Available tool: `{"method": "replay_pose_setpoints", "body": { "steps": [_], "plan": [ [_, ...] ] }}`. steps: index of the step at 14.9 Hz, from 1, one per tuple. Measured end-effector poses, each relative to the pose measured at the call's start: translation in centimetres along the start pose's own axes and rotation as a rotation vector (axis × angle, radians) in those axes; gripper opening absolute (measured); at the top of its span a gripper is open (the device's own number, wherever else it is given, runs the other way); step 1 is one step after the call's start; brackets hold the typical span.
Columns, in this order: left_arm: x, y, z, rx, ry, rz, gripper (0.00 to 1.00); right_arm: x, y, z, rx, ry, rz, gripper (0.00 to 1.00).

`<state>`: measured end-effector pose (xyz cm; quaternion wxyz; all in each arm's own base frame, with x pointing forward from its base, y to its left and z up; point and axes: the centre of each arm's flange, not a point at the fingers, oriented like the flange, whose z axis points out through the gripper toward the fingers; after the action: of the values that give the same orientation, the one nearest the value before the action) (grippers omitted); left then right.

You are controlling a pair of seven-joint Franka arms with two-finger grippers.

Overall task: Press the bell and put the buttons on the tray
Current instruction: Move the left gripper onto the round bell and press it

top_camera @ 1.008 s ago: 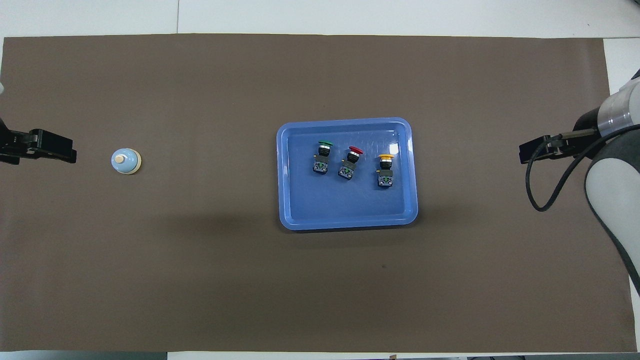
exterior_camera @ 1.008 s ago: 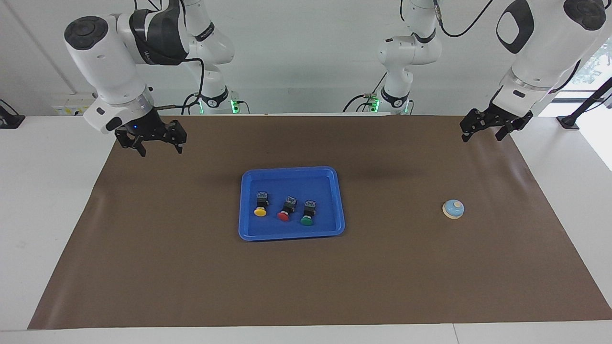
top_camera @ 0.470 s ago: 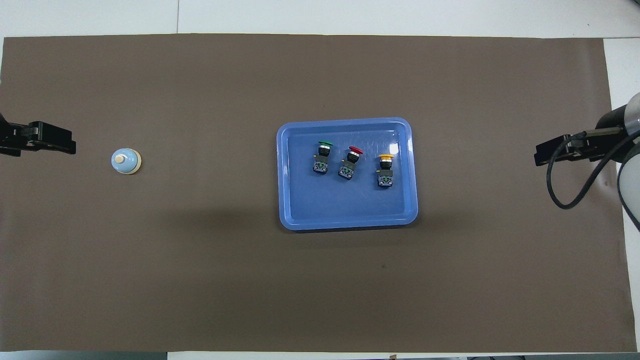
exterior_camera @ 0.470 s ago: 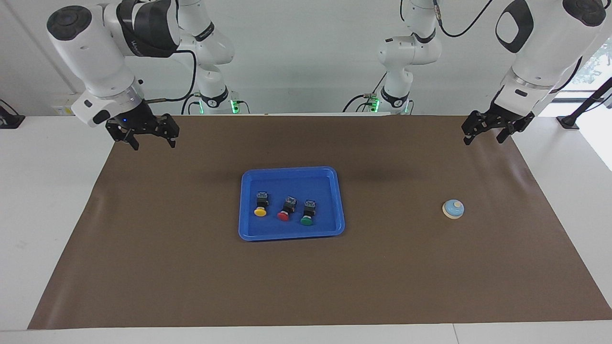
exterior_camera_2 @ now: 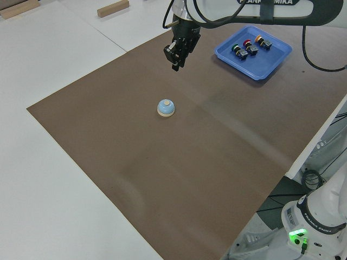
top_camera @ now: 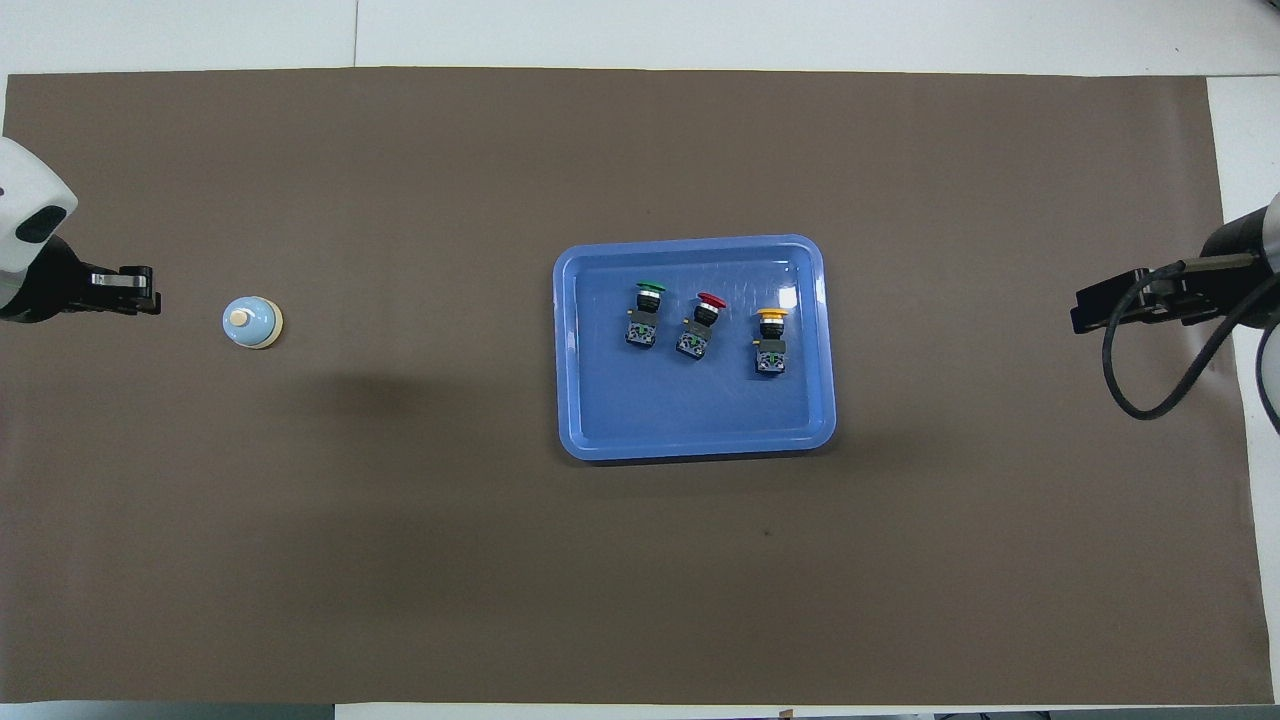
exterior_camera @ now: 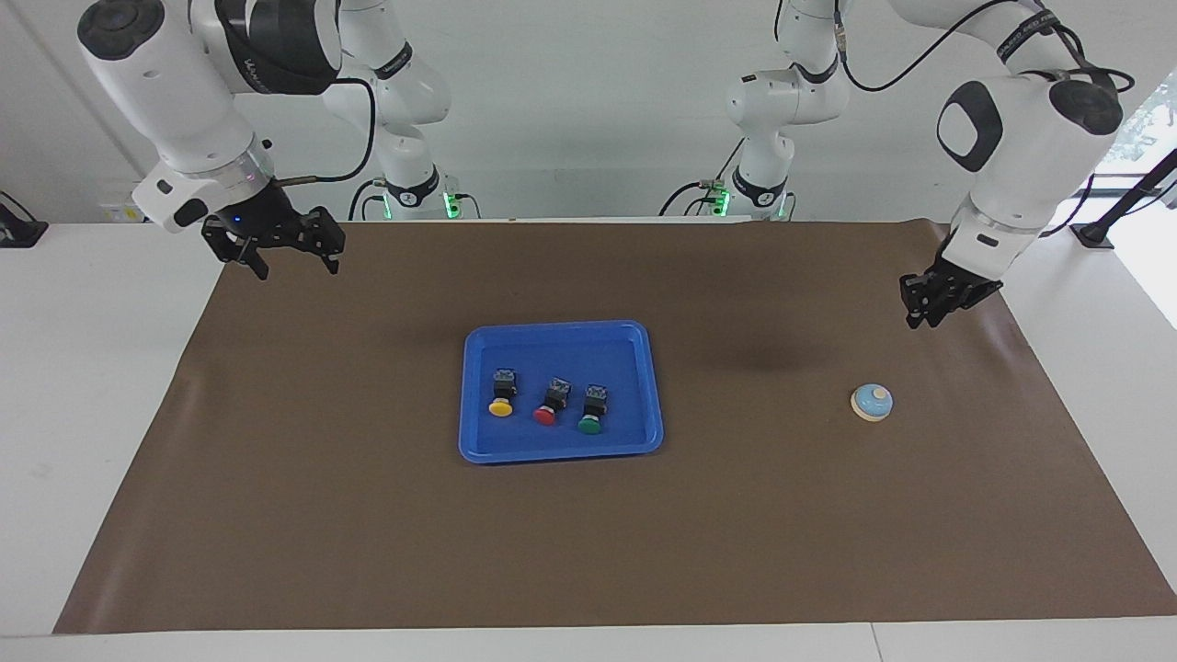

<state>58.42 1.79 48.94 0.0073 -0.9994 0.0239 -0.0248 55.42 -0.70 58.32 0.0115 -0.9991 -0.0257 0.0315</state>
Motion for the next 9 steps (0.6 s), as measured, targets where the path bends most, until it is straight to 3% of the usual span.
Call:
{"method": "replay_pose_setpoints", "body": {
  "steps": [1,5,9],
  "plan": [
    [0.6,-0.5,1.5,0.000,0.004,0.008,0.02,0.0,0.0,0.0,0.000,0.000,0.000,1.00],
    [3.1,-1.4,7.8,0.002,0.027,0.015,0.01,0.0,0.0,0.0,0.000,0.000,0.000,1.00],
    [3.0,-1.2,11.9,0.002,0.046,0.019,0.01,0.0,-0.1,0.0,0.000,-0.002,-0.002,1.00]
  ]
}}
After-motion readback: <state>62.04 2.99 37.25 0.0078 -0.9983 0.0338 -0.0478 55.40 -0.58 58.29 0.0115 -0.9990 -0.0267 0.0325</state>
